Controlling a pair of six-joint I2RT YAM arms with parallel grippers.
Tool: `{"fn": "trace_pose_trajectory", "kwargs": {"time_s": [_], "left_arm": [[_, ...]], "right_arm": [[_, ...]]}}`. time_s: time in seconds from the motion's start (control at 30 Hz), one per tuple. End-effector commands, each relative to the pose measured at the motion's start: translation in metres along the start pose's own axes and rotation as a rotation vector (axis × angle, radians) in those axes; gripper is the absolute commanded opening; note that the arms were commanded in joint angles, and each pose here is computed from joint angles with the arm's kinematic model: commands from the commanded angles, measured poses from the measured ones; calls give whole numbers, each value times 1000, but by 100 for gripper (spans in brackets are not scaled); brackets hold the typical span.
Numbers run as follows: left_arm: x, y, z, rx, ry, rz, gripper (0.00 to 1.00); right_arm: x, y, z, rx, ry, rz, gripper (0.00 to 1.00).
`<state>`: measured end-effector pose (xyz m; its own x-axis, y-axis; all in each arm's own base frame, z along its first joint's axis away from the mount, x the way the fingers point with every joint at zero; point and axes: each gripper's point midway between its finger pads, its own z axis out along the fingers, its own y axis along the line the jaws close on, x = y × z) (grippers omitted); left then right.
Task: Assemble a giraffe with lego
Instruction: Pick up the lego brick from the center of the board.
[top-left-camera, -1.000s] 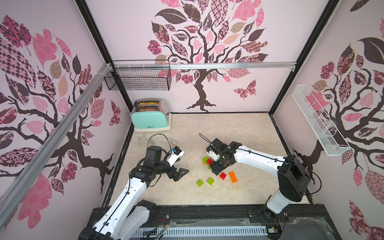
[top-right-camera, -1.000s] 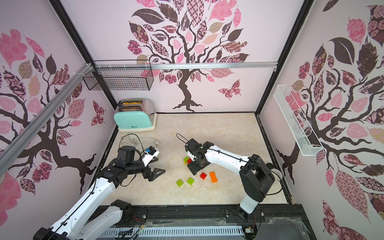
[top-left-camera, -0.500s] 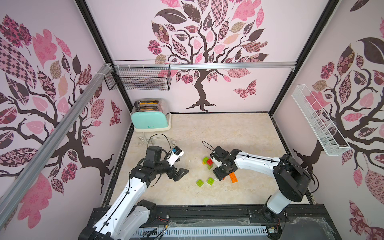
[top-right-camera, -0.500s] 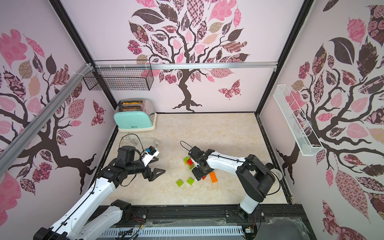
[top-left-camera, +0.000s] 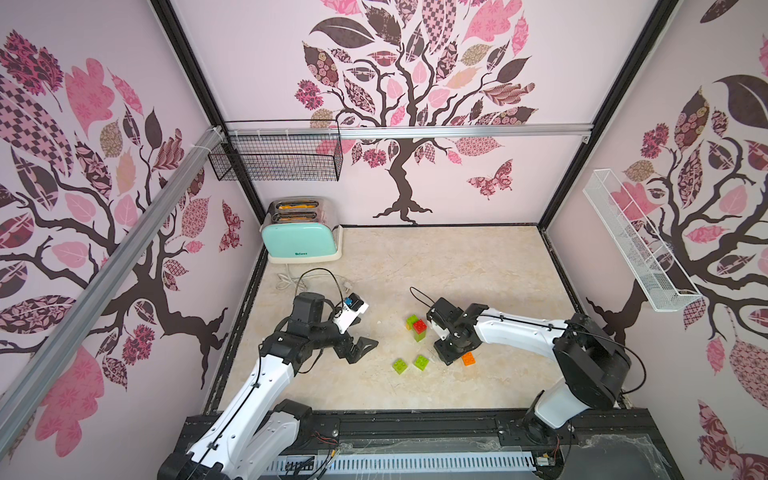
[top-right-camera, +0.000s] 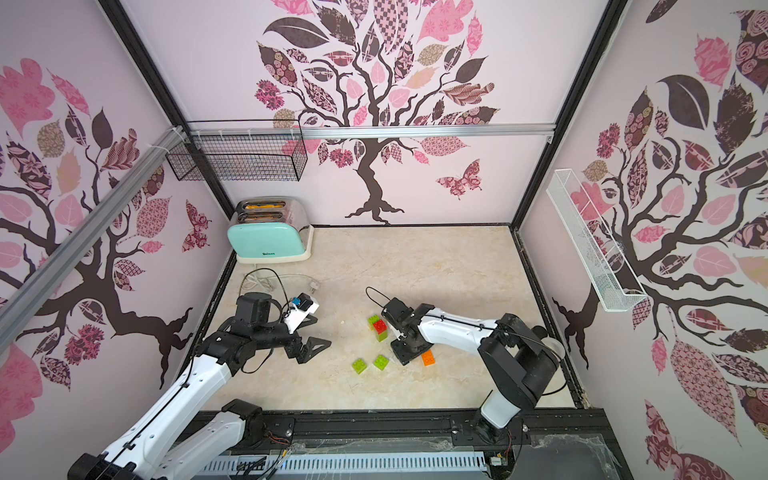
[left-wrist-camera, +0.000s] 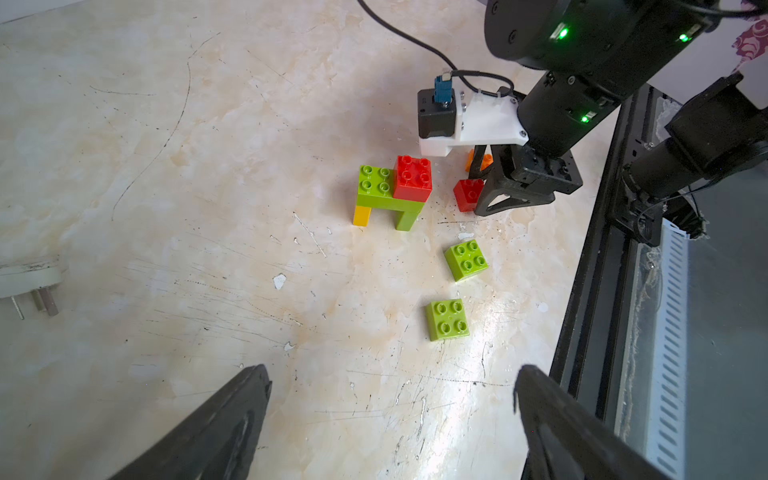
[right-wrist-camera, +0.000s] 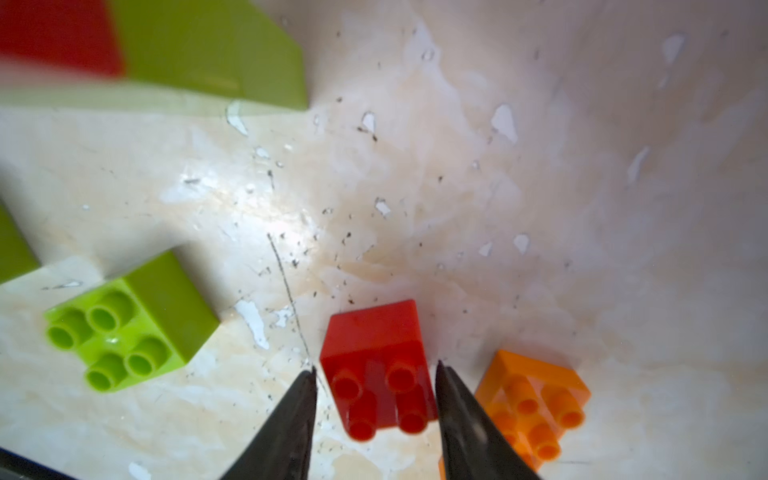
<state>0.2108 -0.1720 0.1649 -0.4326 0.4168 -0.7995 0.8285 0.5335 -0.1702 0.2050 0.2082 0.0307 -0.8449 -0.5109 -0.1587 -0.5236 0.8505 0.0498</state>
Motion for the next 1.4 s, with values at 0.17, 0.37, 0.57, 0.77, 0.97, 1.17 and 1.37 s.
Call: {"fn": "trace_pose_trajectory", "kwargs": {"time_s": [0.17, 0.37, 0.57, 0.77, 0.97, 1.17, 1.37], "left_arm": [[-1, -1, 1, 15, -12, 8, 98], [-1, -2, 0, 14, -14, 10, 98], [-1, -2, 0, 15, -18, 12, 98], [-1, -2, 0, 17, -17, 10, 98], [-1, -2, 0, 14, -16, 10, 98], [-1, -2, 0, 13, -15, 11, 98], [-2, -2, 1, 20, -15, 10, 98]], "right_arm": [[-6, -1, -10, 1, -39, 39, 44], [-9, 0, -5, 5, -22, 26, 42], [-9, 1, 0, 5, -16, 23, 42], [-13, 2, 0, 1, -21, 26, 42], [-16, 3, -3, 4, -11, 25, 29], [-19, 0, -22, 26, -3, 43, 26], [-30, 3, -61, 22, -28, 98, 25]]}}
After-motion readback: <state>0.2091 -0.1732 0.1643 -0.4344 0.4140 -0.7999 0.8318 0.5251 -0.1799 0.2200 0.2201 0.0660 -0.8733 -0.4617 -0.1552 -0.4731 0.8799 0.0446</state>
